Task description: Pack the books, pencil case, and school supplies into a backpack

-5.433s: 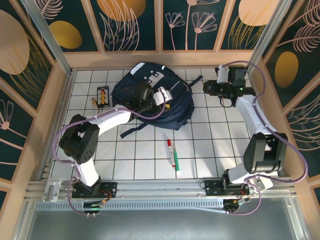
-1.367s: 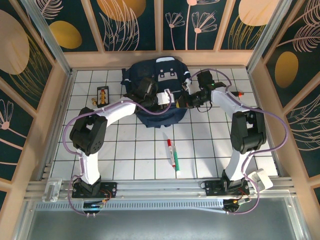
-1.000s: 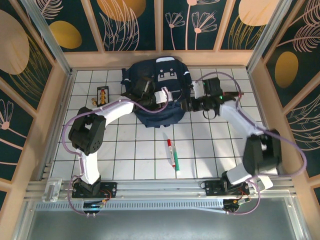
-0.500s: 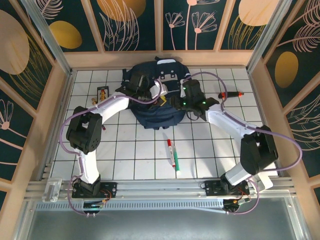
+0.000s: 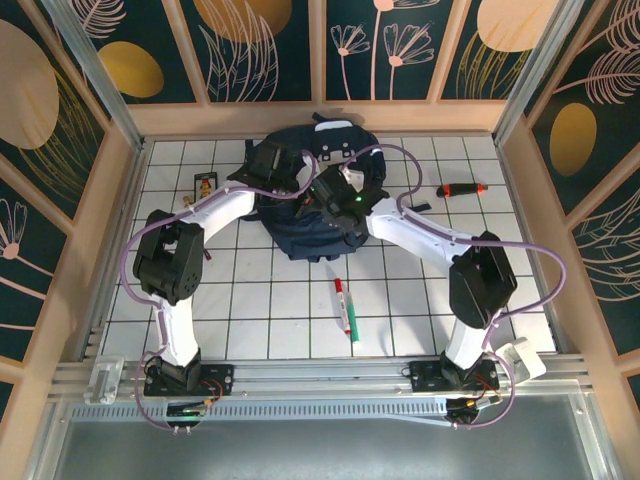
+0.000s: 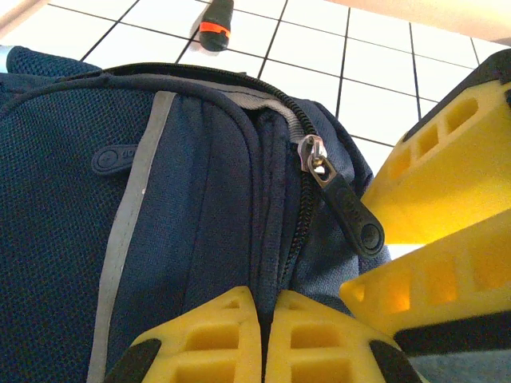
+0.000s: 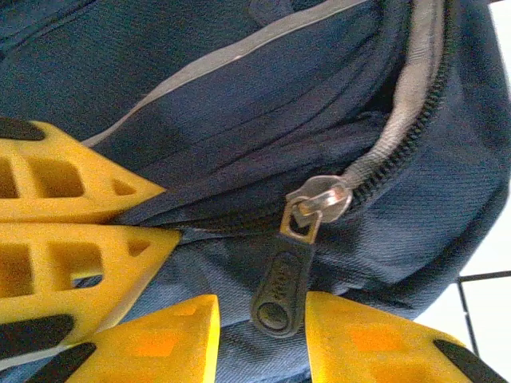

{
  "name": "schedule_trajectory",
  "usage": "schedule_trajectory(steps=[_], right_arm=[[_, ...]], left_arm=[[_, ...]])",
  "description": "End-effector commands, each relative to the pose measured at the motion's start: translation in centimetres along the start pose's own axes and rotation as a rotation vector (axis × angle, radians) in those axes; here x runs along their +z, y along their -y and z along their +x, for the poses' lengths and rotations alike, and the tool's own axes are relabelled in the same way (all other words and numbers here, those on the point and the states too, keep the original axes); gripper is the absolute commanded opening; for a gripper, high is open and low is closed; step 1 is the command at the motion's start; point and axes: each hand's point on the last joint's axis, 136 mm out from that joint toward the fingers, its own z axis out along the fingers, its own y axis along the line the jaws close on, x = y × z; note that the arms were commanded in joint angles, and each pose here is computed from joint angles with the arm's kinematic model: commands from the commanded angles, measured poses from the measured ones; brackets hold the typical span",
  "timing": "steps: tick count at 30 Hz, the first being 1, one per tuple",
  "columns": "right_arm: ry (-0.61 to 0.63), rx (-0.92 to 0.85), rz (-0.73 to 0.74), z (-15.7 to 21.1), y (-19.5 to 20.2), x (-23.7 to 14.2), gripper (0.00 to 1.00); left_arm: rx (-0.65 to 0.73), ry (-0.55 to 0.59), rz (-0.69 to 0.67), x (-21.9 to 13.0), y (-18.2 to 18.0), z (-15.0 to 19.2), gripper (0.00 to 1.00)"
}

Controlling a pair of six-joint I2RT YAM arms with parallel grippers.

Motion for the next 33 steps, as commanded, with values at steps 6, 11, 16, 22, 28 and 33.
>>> schedule_trajectory(steps=[6, 11, 16, 22, 28, 33], right_arm=[[0.117, 0.02, 0.16, -3.7, 3.4, 1.2, 0.35], [0.091, 0.001, 0.076, -4.0, 2.5, 1.7, 0.26], [0.069, -0.042, 0.048, -4.0, 1.9, 1.3, 0.04], [0.027, -0.086, 0.039, -4.2, 2.9, 0.6, 0.0], [-0.143, -0.168, -0.278, -2.8, 2.2, -0.5, 0.0], [-0.212, -0.083, -0.465, -3.1, 4.4, -1.3, 0.0]], left_arm=[[0.04, 0.109, 0.168, -0.6, 3.1, -2.7, 0.0], [0.043, 0.109, 0.167, -0.6, 3.1, -2.6, 0.0], [0.033, 0.088, 0.14, -0.5, 2.8, -1.8, 0.0], [0.079, 0.05, 0.085, -1.0, 2.9, -0.2, 0.0], [0.177, -0.01, -0.016, -2.1, 2.5, 1.9, 0.0], [0.259, -0.052, -0.076, -2.6, 1.8, 2.5, 0.0]])
